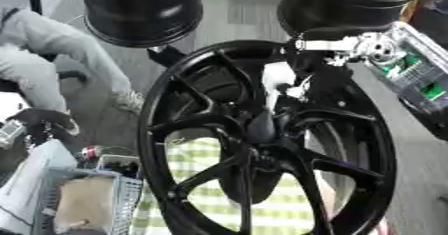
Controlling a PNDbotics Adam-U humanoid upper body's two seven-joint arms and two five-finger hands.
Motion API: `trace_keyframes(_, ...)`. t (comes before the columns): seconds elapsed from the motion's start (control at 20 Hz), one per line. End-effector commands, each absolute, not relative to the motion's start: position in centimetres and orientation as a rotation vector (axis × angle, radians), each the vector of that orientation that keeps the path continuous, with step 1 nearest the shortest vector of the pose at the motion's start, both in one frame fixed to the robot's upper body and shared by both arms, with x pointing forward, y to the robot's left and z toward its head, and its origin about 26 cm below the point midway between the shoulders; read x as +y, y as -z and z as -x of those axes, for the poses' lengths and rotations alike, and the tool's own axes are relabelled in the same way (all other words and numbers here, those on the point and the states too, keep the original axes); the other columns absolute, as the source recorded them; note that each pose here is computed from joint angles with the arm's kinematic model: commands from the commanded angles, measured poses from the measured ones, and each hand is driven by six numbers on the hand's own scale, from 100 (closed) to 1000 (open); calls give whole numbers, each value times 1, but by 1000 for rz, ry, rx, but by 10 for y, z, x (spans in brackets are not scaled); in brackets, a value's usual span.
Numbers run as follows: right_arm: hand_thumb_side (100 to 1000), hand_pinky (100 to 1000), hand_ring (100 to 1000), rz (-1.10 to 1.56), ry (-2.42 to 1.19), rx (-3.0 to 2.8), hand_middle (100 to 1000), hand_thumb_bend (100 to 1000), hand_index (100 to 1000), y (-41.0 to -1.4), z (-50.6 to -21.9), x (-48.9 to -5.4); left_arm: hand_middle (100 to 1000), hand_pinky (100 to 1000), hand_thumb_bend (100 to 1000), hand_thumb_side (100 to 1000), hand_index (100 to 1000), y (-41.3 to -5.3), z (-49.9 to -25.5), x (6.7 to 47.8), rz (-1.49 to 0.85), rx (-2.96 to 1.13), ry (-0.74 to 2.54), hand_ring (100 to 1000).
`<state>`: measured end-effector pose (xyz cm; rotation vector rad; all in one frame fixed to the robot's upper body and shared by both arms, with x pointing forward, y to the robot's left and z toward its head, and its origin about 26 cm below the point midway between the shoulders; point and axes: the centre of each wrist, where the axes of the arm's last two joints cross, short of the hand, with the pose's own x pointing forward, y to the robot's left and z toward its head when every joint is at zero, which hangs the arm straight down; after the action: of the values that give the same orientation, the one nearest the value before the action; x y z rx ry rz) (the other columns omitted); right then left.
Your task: Pull the pin out of the wheel hub.
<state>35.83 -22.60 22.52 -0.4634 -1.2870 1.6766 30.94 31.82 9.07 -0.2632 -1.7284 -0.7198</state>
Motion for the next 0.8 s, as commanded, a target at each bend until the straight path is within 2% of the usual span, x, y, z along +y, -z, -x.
trace_keyframes(0.05, 322, 749, 763, 478, -1694, -1299, 721, 162, 841, -237, -354, -227, 614, 737, 100, 918, 733, -99, -311, 319, 252, -1748, 743, 600)
trace_keyframes(0.25, 304, 744, 755, 464, -1699, -1293, 688, 137, 801, -235, -354, -225, 614, 737, 100, 918, 733, -100, -311, 318, 253, -1748, 743, 600)
trace_keyframes(0.35, 272, 733, 740, 466, -1695, -1294, 623, 101, 752, -235, -354, -225, 614, 737, 100, 919, 733, -100, -311, 318, 253, -1748, 743, 600)
trace_keyframes(0.45, 253, 729, 734, 475, -1688, -1300, 604, 100, 735, -235, -354, -226, 614, 737, 100, 919, 733, -100, -311, 319, 253, -1748, 743, 600)
trace_keyframes(0.5, 220, 721, 714, 481, -1682, -1304, 561, 100, 700, -235, -355, -226, 614, 737, 100, 920, 733, -100, -311, 318, 253, -1747, 743, 600)
trace_keyframes(0.8, 117, 684, 652, 518, -1645, -1325, 500, 100, 646, -234, -359, -230, 614, 737, 100, 920, 733, -100, -311, 318, 255, -1747, 745, 599)
